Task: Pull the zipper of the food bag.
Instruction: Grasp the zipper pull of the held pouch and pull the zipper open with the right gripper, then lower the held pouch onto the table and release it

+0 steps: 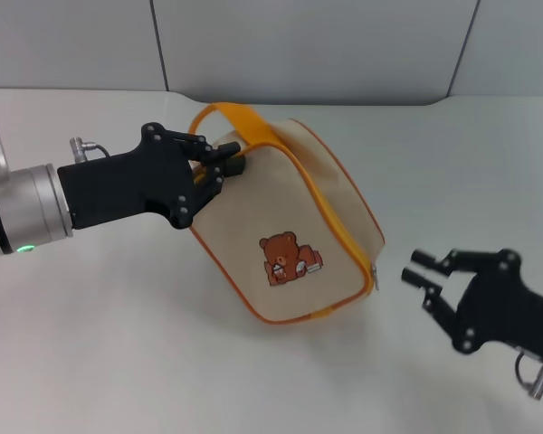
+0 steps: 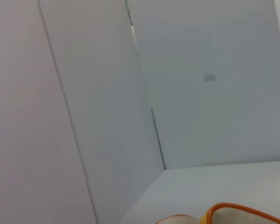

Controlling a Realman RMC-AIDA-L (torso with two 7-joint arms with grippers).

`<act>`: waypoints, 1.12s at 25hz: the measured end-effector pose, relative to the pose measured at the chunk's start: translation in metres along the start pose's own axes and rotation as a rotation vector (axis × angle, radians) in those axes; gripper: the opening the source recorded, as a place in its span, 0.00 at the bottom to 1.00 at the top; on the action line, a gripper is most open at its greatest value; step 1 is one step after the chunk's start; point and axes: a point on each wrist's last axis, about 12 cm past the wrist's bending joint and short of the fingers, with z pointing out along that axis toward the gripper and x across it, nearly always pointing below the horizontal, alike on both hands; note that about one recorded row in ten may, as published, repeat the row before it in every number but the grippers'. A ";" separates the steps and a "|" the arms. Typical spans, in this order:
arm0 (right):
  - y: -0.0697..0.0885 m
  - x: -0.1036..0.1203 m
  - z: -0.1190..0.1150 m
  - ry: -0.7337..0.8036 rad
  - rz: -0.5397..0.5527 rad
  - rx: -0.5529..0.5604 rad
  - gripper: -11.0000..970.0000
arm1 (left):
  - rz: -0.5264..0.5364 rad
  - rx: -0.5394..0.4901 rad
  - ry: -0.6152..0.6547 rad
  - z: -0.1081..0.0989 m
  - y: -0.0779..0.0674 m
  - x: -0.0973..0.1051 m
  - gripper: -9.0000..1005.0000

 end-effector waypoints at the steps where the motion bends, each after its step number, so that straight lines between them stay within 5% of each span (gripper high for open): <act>1: 0.000 0.000 0.000 0.000 0.000 0.000 0.08 | 0.000 0.000 0.000 0.000 0.000 0.000 0.09; 5: -0.016 -0.013 -0.006 -0.127 0.178 0.142 0.14 | -0.083 -0.069 0.005 -0.010 -0.009 0.017 0.09; 10: -0.031 -0.019 0.004 -0.187 0.281 0.169 0.23 | -0.125 -0.104 0.008 -0.023 -0.030 0.037 0.09; 20: -0.046 -0.019 0.031 -0.162 0.307 0.138 0.69 | -0.204 -0.191 -0.034 -0.031 -0.047 0.051 0.09; 28: -0.049 -0.018 0.036 -0.152 0.313 0.137 0.75 | -0.232 -0.201 -0.030 -0.034 -0.052 0.055 0.14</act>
